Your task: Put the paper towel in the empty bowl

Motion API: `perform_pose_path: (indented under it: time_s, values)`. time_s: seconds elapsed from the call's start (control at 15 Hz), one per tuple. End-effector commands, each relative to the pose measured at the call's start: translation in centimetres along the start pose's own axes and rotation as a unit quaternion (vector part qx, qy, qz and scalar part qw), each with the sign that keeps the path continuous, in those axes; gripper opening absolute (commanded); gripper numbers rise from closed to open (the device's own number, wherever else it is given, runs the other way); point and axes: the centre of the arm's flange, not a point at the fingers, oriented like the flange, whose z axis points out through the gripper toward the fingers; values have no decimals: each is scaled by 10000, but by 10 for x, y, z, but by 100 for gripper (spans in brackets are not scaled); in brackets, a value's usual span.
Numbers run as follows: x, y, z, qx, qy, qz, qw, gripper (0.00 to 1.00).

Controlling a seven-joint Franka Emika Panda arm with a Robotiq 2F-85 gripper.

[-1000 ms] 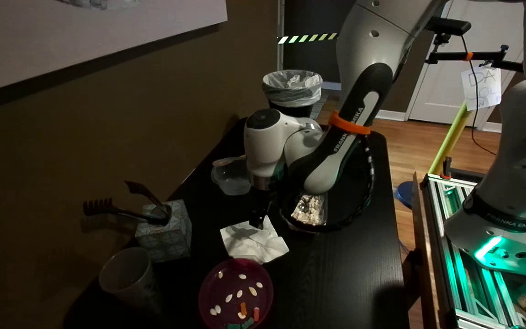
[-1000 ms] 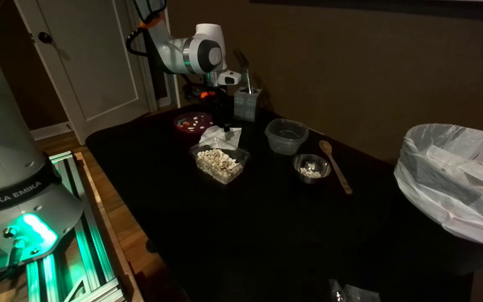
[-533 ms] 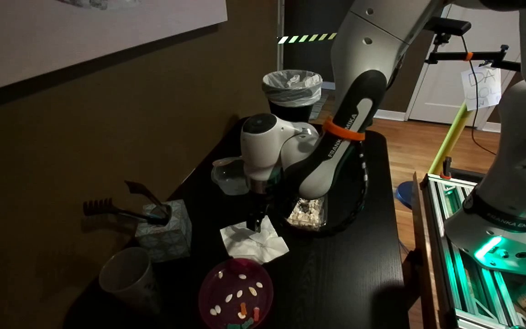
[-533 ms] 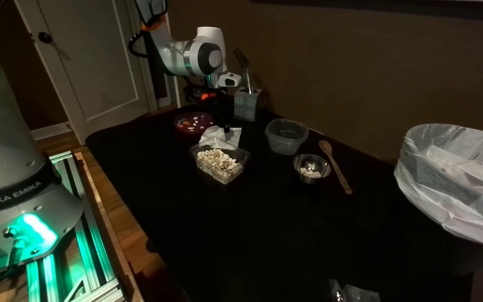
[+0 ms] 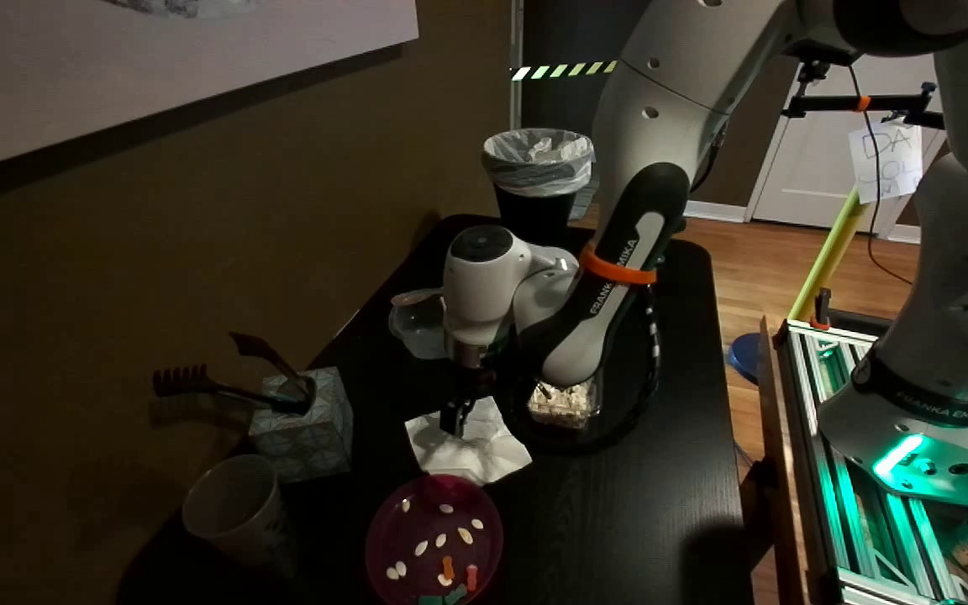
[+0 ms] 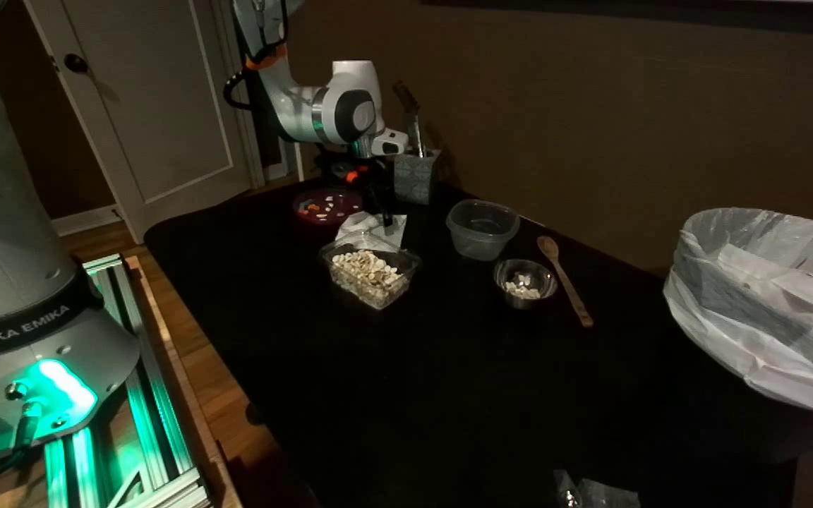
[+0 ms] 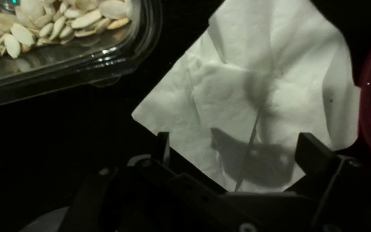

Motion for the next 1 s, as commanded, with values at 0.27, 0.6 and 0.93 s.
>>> perform_pose_path:
  time_s: [0.27,0.6,0.93]
  values:
    - [15,1,33,179,63,60,9998,100]
    - [11,-11,54,177,-199,-189,9995,96]
    - [12,-15,60,193,-209,-232,9993,52]
